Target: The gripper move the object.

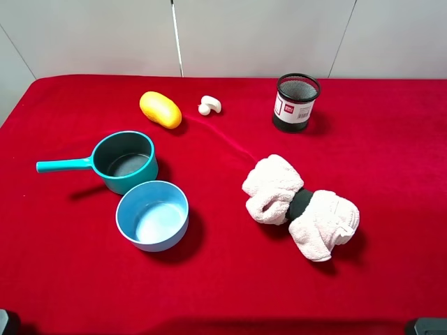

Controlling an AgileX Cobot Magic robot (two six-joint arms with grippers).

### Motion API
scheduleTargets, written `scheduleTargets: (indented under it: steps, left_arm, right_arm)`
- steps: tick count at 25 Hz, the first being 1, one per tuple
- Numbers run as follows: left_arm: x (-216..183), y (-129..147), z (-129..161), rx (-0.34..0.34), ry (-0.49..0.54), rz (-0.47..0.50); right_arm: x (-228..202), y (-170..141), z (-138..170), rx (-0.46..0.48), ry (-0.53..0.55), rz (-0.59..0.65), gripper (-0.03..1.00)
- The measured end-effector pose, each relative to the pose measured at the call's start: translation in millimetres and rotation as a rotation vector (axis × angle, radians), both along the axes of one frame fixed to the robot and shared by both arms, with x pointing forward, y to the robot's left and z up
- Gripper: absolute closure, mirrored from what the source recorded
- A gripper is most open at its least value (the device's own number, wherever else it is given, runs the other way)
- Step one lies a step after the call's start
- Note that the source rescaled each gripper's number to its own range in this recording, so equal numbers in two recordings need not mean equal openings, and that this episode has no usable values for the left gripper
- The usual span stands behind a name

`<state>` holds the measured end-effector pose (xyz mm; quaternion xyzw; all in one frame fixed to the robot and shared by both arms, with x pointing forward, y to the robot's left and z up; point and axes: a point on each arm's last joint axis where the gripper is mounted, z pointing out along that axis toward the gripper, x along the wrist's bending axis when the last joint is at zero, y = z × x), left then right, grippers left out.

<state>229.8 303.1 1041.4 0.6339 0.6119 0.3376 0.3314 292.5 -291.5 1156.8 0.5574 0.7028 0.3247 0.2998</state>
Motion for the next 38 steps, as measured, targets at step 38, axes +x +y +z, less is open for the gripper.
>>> scheduleTargets:
  steps: [38]
  left_arm:
    - [0,0,0,0.001,0.0,0.0]
  right_arm:
    - [-58,-7,-100,0.078,-0.227,-0.19,-0.03]
